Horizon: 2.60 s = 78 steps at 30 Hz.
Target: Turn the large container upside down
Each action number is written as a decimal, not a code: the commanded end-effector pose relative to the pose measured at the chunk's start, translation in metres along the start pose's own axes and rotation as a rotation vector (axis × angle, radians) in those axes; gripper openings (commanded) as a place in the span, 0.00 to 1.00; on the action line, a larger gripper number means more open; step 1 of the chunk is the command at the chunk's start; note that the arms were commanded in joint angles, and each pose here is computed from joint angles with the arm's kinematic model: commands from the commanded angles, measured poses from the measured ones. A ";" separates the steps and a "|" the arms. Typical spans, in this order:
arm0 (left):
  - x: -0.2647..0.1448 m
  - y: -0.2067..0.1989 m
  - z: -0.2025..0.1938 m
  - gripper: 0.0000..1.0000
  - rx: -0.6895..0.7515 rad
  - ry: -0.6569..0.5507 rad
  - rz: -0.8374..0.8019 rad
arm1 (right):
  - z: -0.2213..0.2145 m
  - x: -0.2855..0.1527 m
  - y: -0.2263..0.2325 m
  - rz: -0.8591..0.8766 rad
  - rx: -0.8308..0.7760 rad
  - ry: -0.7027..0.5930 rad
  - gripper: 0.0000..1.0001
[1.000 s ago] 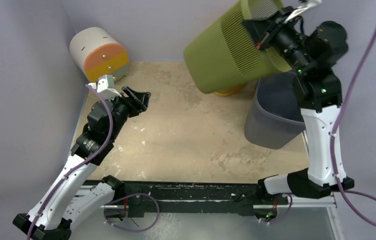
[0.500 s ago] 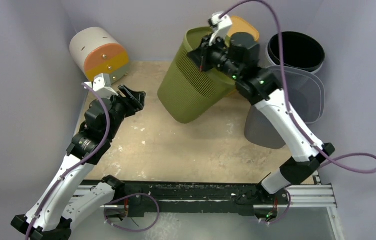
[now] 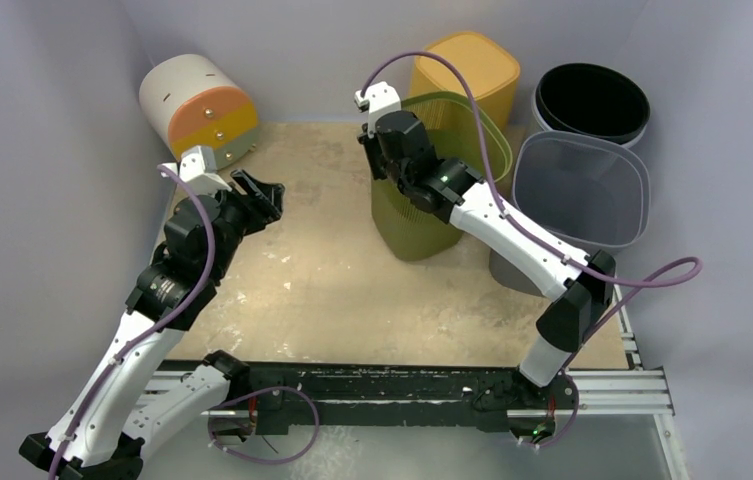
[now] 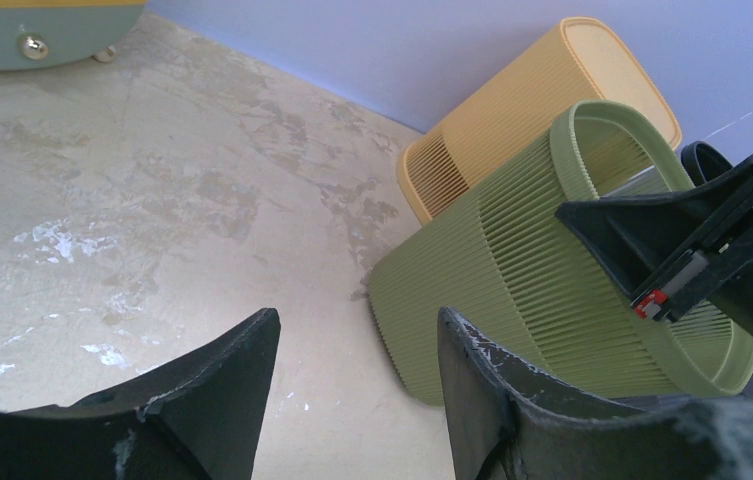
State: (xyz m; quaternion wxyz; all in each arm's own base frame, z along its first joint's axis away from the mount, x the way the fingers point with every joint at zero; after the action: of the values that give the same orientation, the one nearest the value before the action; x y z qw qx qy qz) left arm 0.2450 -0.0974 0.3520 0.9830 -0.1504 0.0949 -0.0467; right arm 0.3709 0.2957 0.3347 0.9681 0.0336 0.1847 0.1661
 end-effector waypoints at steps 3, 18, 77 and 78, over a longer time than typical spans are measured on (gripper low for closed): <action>0.002 0.001 0.004 0.58 0.022 -0.011 0.012 | 0.037 -0.019 -0.003 -0.032 0.050 -0.146 0.32; 0.008 -0.084 0.054 0.58 0.051 -0.069 -0.419 | 0.093 -0.108 -0.072 -0.284 0.193 -0.304 0.98; 0.144 -0.324 -0.130 0.21 0.715 0.335 -0.671 | 0.016 -0.169 -0.316 -0.689 0.521 -0.328 1.00; 0.144 -0.322 -0.131 0.08 0.724 0.339 -0.664 | 0.016 -0.169 -0.316 -0.690 0.521 -0.328 1.00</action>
State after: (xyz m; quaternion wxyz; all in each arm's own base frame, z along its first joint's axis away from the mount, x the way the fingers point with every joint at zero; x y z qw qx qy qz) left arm 0.3298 -0.4706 0.3039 0.8667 0.1525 0.1786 -0.4401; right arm 0.3266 -0.0592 0.3522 0.9394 0.2281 0.0987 -0.2362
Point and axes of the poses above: each gripper's point midway between its finger pads, its own x axis out along the fingers, its own y axis along the line the jaws close on, z = x × y, the point moved 3 cm from there along -x, back along the fingers, and after that the axes turned 14 degrees about x, right-handed, at the moved point
